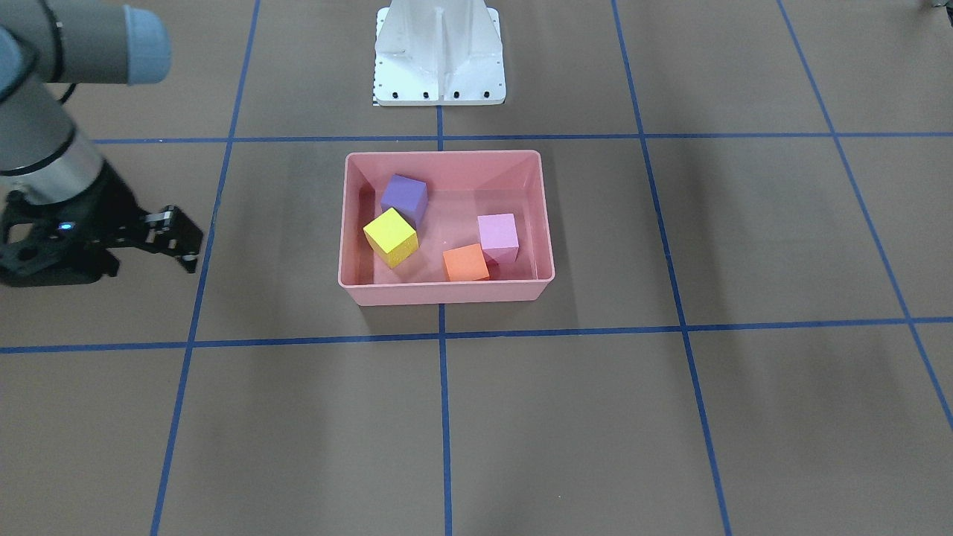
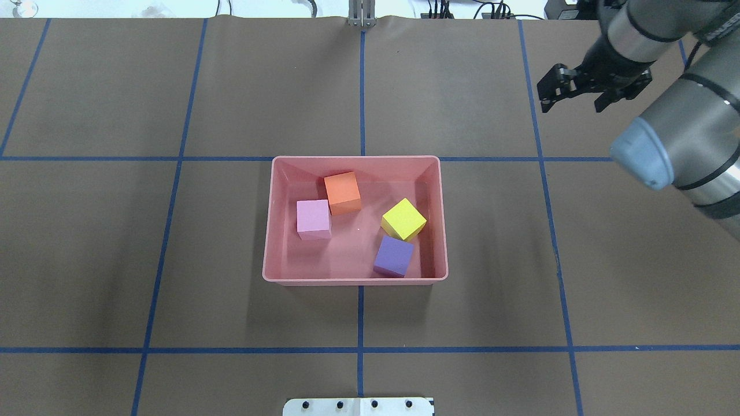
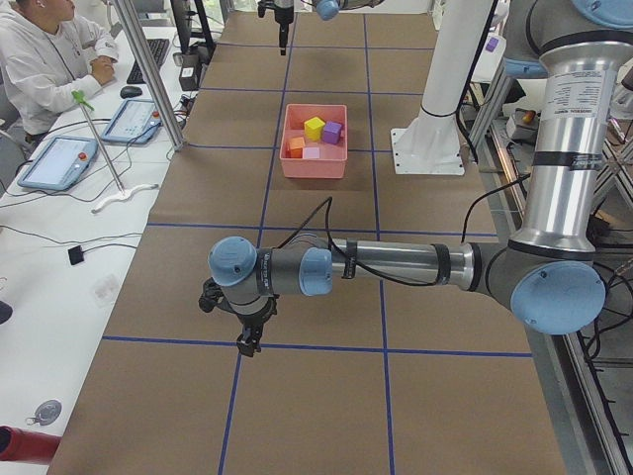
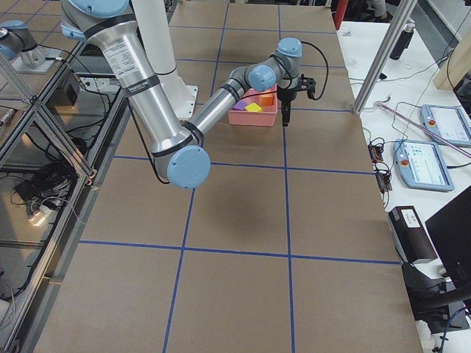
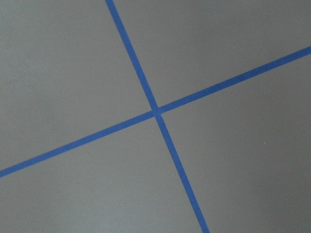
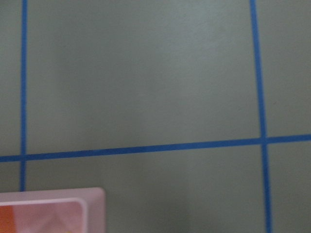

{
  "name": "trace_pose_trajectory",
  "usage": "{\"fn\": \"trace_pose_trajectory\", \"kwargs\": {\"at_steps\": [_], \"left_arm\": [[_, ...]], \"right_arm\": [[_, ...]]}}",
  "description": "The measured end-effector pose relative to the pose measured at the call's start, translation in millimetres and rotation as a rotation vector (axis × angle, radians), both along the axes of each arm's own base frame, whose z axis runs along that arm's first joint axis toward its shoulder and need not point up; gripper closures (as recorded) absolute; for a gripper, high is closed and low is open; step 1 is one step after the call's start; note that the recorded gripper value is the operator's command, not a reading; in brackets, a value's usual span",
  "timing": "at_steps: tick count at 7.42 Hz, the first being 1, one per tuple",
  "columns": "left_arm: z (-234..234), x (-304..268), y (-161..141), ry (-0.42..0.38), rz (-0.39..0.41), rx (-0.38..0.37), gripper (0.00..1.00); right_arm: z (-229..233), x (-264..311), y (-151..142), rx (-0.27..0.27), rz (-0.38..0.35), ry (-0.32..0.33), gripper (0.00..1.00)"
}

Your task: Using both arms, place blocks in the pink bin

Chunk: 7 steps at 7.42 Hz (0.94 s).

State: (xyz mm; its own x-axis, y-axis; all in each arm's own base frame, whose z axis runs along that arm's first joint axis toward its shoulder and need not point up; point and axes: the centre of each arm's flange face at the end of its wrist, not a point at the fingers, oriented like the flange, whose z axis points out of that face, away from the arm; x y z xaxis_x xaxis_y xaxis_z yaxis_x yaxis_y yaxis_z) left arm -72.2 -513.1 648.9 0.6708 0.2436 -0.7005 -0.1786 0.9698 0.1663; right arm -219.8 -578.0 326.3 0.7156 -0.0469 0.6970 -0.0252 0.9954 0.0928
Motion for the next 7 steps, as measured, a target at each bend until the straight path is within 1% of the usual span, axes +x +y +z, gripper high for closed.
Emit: {"fn": "trace_pose_trajectory", "kwargs": {"at_steps": [1,2,3,4,5,6,7], "left_arm": [[1.0,-18.1,5.6,0.006,-0.059,-0.024,0.00],[-2.4,-32.8,8.9,0.005,-0.100,-0.030,0.00],[-7.2,-39.9,10.4,0.002,-0.119,-0.028,0.00],[-11.9,-42.3,10.8,0.001,-0.125,-0.021,0.00],[-15.9,-42.5,10.2,0.000,-0.125,-0.010,0.00],[-17.8,-42.4,9.6,0.001,-0.123,0.000,0.00],[-20.8,-42.0,7.7,0.001,-0.124,0.006,0.00]], "right_arm": [[39.1,42.6,-18.5,0.022,-0.045,0.021,0.00],[74.5,81.0,-33.1,0.039,-0.086,0.035,0.00],[106.6,115.0,-39.9,0.051,-0.120,0.041,0.00],[137.2,146.3,-37.0,0.061,-0.145,0.049,0.00],[171.4,181.7,-25.2,0.069,-0.165,0.058,0.00],[206.8,218.3,-6.7,0.069,-0.177,0.067,0.00],[242.4,249.8,18.0,0.045,-0.171,0.072,0.00]]}}
